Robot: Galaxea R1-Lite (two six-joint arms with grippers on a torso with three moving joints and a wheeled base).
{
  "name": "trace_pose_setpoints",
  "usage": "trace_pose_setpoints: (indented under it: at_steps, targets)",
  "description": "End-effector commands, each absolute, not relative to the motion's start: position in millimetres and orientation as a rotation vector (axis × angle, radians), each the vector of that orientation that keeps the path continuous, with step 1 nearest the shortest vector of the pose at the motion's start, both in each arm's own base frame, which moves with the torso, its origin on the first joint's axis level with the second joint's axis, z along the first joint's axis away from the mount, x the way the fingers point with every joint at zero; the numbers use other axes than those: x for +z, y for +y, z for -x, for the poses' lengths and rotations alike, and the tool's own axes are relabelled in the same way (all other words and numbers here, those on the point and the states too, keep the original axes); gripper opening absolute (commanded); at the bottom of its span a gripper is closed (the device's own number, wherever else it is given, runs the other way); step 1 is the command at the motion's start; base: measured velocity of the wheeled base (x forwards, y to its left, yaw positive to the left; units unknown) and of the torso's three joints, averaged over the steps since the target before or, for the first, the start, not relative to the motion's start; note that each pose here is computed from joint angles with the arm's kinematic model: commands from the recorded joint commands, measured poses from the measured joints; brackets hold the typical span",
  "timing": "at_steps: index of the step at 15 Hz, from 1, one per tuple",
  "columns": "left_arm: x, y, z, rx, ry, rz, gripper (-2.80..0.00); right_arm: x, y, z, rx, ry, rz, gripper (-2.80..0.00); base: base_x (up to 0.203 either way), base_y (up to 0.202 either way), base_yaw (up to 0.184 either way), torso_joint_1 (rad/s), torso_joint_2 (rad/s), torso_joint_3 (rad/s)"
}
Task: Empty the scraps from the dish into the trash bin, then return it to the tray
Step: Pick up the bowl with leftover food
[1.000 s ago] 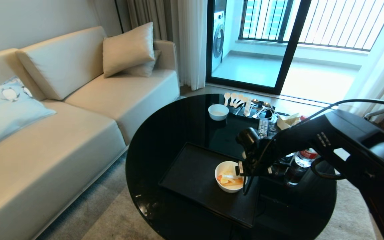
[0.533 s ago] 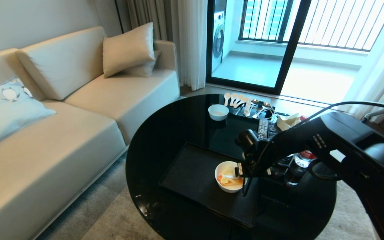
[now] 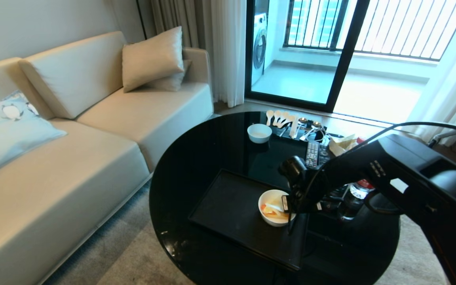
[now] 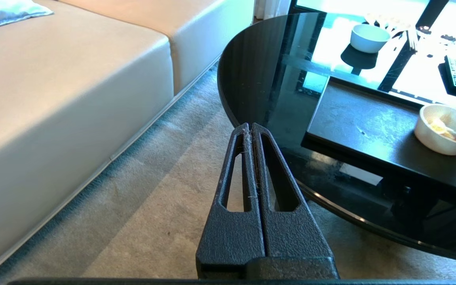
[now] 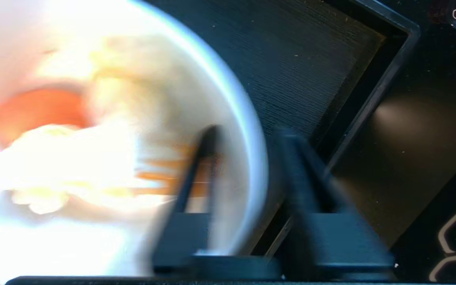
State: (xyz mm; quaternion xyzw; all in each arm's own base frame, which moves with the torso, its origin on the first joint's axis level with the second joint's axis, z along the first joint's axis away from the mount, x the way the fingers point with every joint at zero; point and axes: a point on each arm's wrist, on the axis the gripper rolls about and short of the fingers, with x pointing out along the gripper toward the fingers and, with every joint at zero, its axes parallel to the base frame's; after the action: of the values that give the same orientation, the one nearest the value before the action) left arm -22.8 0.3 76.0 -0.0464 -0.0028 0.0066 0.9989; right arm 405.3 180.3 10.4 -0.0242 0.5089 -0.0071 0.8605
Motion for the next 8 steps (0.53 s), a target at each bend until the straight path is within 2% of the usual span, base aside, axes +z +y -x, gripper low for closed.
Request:
trace_pose_setpoints:
  at_steps: [1,8]
  targets:
    - [76.1,0.3,22.8,0.014,-0.007,0.094,-2.80,10.6,180.2,-404.5,-0.018,1.070,0.052,-2.80,0.000,0.000,0.000,0.000,0.00,0.000]
    - [76.1,0.3,22.8,0.014,-0.007,0.094,-2.80,13.8,180.1,-404.9,-0.023,1.059,0.051,-2.80,0.000,0.000,0.000,0.000,0.00,0.000]
